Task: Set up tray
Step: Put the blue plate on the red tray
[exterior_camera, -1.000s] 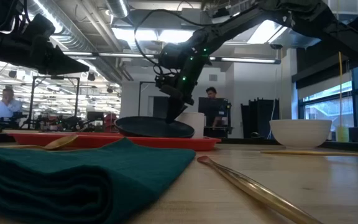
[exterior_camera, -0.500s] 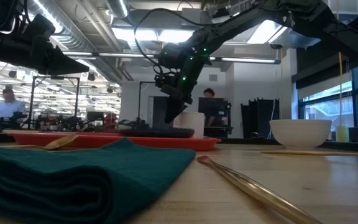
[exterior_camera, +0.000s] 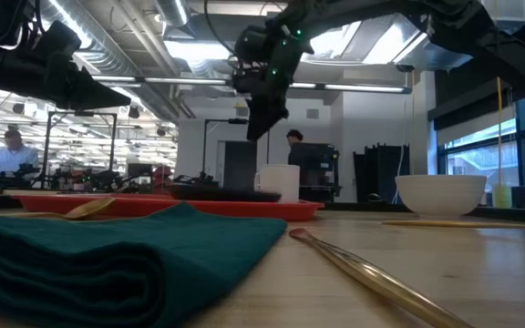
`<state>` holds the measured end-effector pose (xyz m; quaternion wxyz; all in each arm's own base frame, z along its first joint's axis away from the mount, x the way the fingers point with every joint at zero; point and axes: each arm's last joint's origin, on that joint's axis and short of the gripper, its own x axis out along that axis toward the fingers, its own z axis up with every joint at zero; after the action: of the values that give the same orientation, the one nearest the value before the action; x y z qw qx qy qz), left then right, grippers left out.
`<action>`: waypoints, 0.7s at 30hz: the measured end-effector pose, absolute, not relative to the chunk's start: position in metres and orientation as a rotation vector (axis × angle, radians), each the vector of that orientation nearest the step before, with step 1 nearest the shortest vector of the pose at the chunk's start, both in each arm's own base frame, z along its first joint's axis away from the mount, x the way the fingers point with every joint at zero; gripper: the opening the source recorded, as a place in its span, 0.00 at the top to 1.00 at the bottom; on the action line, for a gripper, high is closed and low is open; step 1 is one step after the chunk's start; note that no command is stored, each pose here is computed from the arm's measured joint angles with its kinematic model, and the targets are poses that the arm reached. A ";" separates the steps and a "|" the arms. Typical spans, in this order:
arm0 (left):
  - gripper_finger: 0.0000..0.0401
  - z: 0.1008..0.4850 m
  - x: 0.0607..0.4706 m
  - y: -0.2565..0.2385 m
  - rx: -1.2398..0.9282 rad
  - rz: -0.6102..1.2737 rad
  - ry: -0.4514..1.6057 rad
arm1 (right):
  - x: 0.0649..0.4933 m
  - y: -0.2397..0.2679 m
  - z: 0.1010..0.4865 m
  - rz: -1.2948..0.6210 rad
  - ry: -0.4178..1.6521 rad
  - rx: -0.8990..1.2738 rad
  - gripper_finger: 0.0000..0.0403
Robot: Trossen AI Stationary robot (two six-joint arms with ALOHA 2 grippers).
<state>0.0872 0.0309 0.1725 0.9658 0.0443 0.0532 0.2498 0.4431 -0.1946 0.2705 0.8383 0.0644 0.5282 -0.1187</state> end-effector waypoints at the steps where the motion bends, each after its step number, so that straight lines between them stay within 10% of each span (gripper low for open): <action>1: 0.99 0.173 0.087 0.031 0.090 0.505 0.107 | 0.444 -0.192 0.271 -0.240 1.114 0.133 0.74; 21: 0.99 0.173 0.087 0.031 0.090 0.505 0.107 | 0.471 -0.145 0.161 0.013 1.029 -0.090 0.86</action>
<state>0.0872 0.0309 0.1725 0.9658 0.0443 0.0531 0.2498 0.4708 -0.1448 0.1607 0.8695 -0.0432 0.4919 0.0064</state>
